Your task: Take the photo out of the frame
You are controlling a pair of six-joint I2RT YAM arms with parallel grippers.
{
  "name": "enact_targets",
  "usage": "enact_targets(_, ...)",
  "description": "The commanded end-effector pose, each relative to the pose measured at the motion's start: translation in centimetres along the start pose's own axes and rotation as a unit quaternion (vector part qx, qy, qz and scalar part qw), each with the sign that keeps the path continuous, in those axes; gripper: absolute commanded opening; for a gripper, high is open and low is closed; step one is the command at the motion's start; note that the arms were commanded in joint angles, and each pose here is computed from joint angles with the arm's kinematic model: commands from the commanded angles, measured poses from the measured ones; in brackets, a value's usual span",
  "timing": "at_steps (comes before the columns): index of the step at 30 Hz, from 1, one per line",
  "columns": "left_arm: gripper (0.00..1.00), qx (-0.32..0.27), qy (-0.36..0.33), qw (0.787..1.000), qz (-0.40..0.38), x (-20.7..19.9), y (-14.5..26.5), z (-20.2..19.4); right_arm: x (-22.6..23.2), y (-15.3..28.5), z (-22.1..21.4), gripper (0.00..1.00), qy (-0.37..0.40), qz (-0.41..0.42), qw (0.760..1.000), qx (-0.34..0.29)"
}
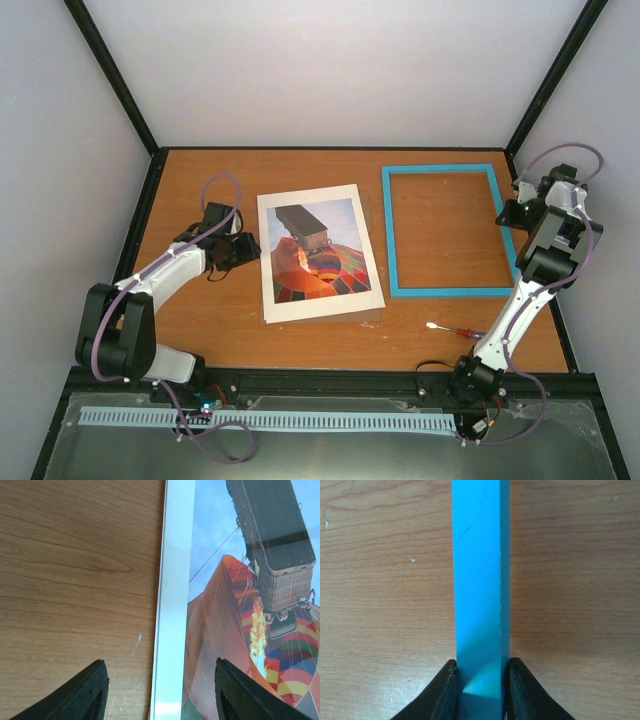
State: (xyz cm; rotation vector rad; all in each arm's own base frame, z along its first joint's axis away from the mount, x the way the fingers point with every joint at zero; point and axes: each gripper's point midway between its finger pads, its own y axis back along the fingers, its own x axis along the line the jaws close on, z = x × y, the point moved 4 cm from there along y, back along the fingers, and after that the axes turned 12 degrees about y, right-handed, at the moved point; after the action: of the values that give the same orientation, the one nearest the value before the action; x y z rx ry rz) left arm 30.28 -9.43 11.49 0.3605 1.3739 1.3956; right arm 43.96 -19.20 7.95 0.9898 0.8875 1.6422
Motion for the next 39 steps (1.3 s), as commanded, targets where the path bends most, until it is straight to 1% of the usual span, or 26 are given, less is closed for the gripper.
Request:
enact_targets(1,0.59,-0.007,-0.02,1.0,-0.017,-1.7,0.1,1.2,-0.4,0.6,0.8,0.25,-0.009,-0.013,1.0,-0.019)
enact_targets(5,0.59,-0.002,-0.016,1.0,-0.017,-1.5,-0.1,0.9,-0.3,1.5,0.7,0.41,-0.008,-0.033,0.999,-0.025)
enact_targets(8,0.6,-0.003,-0.015,1.0,-0.017,-1.3,0.0,0.7,0.0,2.1,0.3,0.47,-0.014,-0.043,0.999,-0.022)
enact_targets(11,0.6,-0.003,-0.015,1.0,-0.017,-1.0,0.0,0.4,1.1,2.9,-0.2,0.47,-0.015,-0.035,0.999,-0.027)
enact_targets(15,0.61,0.008,-0.018,1.0,-0.015,-0.7,-0.3,-0.1,4.3,4.1,-0.5,0.48,-0.001,-0.004,0.999,-0.04)
enact_targets(18,0.61,0.01,-0.023,1.0,-0.011,-0.2,-0.4,-0.4,8.0,5.0,-0.3,0.48,0.035,0.007,0.998,-0.046)
enact_targets(22,0.61,0.01,-0.027,1.0,-0.01,0.1,-0.3,-0.8,14.3,5.4,-0.3,0.48,0.106,0.044,0.992,-0.055)
enact_targets(25,0.61,0.022,-0.022,0.999,-0.017,0.1,-0.4,-1.3,20.3,5.0,-0.7,0.47,0.179,0.099,0.977,-0.055)
enact_targets(29,0.59,0.037,-0.014,0.998,-0.044,-0.2,0.0,-2.1,27.1,4.8,-2.0,0.46,0.264,0.145,0.953,-0.042)
enact_targets(33,0.57,0.051,-0.023,0.996,-0.065,-0.1,0.1,-3.2,32.4,3.9,-4.1,0.45,0.333,0.181,0.925,-0.032)
enact_targets(36,0.57,0.063,-0.019,0.996,-0.055,0.5,-0.3,-3.8,35.5,2.9,-6.1,0.45,0.38,0.197,0.904,-0.014)
enact_targets(39,0.57,0.071,-0.012,0.996,-0.051,0.9,-0.5,-4.3,38.8,2.2,-8.3,0.45,0.437,0.212,0.874,0.004)
